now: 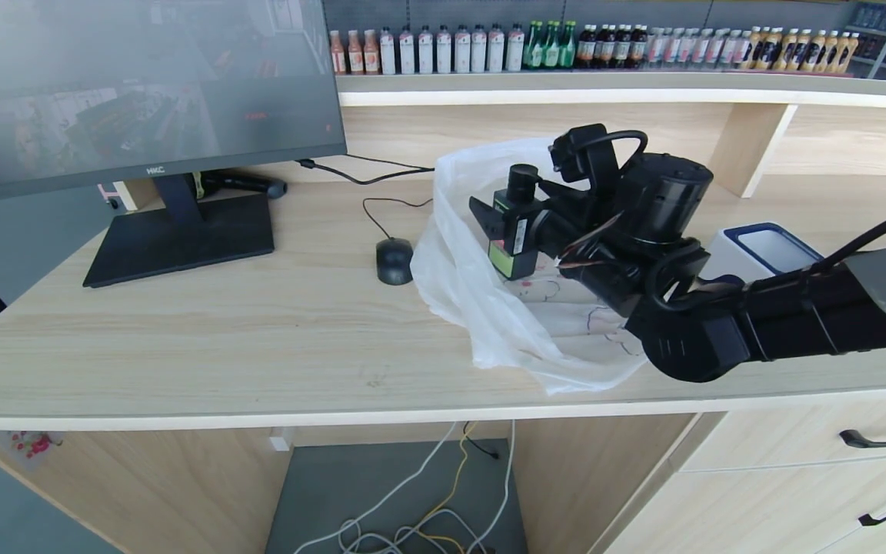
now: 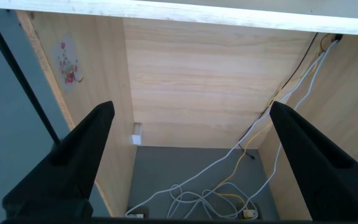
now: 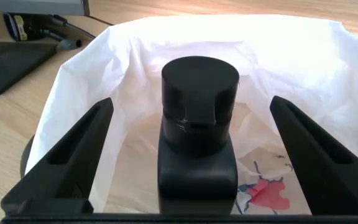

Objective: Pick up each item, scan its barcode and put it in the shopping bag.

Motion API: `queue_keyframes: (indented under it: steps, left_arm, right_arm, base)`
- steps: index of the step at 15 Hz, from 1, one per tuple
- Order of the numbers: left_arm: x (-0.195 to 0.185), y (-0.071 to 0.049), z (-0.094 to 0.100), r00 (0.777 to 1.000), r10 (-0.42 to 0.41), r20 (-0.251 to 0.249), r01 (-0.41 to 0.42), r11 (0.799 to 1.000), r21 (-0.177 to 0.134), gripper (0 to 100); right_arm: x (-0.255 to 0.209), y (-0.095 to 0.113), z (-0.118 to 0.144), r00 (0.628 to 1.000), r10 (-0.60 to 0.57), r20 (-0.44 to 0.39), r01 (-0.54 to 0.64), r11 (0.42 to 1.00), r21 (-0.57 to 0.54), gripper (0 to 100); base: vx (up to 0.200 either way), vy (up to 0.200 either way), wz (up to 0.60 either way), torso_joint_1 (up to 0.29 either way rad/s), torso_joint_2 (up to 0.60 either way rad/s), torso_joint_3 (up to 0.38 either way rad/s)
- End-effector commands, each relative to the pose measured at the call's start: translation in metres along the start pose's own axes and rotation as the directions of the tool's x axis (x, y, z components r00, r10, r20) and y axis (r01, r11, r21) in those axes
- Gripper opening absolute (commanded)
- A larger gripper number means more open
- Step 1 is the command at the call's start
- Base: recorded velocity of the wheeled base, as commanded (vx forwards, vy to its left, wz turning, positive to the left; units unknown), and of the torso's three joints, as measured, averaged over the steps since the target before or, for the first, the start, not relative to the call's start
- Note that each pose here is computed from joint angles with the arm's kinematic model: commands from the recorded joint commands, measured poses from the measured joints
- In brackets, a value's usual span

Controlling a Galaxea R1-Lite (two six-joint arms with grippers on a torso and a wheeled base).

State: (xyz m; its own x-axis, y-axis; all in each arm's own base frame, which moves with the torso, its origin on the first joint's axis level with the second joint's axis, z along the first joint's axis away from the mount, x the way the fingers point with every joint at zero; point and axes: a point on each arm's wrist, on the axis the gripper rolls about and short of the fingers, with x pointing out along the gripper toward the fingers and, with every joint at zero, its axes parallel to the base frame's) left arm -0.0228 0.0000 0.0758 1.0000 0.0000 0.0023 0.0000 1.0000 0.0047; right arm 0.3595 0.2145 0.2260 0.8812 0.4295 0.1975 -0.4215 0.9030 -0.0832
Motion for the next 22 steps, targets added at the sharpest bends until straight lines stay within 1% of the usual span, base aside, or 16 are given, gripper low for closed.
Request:
queue_keyframes:
  steps: [1, 4, 5, 6, 7, 9, 10, 13, 16, 22]
  left_arm:
    - [0.000, 0.000, 0.000, 1.000, 0.000, 0.001, 0.000, 1.000, 0.000, 100]
    - [0.000, 0.000, 0.000, 1.000, 0.000, 0.001, 0.000, 1.000, 0.000, 100]
    - [0.000, 0.000, 0.000, 1.000, 0.000, 0.001, 0.000, 1.000, 0.000, 100]
    - [0.000, 0.000, 0.000, 1.000, 0.000, 0.001, 0.000, 1.000, 0.000, 100]
    - [0.000, 0.000, 0.000, 1.000, 0.000, 0.001, 0.000, 1.000, 0.000, 100]
    - [0.000, 0.000, 0.000, 1.000, 0.000, 0.001, 0.000, 1.000, 0.000, 100]
    - [0.000, 0.000, 0.000, 1.000, 0.000, 0.001, 0.000, 1.000, 0.000, 100]
    - [0.000, 0.000, 0.000, 1.000, 0.000, 0.001, 0.000, 1.000, 0.000, 100]
    - [0.000, 0.000, 0.000, 1.000, 0.000, 0.001, 0.000, 1.000, 0.001, 100]
    - [0.000, 0.000, 0.000, 1.000, 0.000, 0.001, 0.000, 1.000, 0.000, 100]
  right_arm:
    - [-0.009, -0.003, 0.018, 0.999, -0.005, 0.033, 0.005, 1.000, 0.000, 100]
    - [-0.033, -0.003, 0.040, 0.998, 0.002, 0.057, -0.002, 1.000, 0.004, 100]
    - [-0.037, -0.003, 0.042, 0.998, 0.003, 0.057, -0.003, 1.000, 0.004, 100]
    - [-0.050, -0.005, 0.051, 0.998, 0.003, 0.071, -0.004, 1.000, 0.009, 100]
    - [-0.059, -0.007, 0.051, 0.997, 0.001, 0.076, -0.002, 1.000, 0.009, 100]
    - [-0.079, -0.005, 0.041, 0.995, 0.006, 0.097, -0.007, 1.000, 0.014, 100]
    - [-0.089, -0.002, 0.030, 0.994, 0.013, 0.110, -0.016, 1.000, 0.018, 100]
    - [-0.115, 0.004, 0.001, 0.994, 0.032, 0.105, -0.035, 0.999, 0.029, 100]
    - [-0.125, 0.005, -0.003, 0.990, 0.033, 0.137, -0.042, 0.997, 0.064, 100]
    - [-0.139, 0.009, -0.017, 0.993, 0.051, 0.106, -0.058, 0.996, 0.065, 100]
  base:
    - [0.000, 0.000, 0.00, 0.000, 0.00, 0.000]
    - [0.000, 0.000, 0.00, 0.000, 0.00, 0.000]
    - [0.000, 0.000, 0.00, 0.000, 0.00, 0.000]
    - [0.000, 0.000, 0.00, 0.000, 0.00, 0.000]
    - [0.000, 0.000, 0.00, 0.000, 0.00, 0.000]
    - [0.000, 0.000, 0.00, 0.000, 0.00, 0.000]
    - [0.000, 0.000, 0.00, 0.000, 0.00, 0.000]
    - [0.000, 0.000, 0.00, 0.000, 0.00, 0.000]
    - [0.000, 0.000, 0.00, 0.000, 0.00, 0.000]
    - [0.000, 0.000, 0.00, 0.000, 0.00, 0.000]
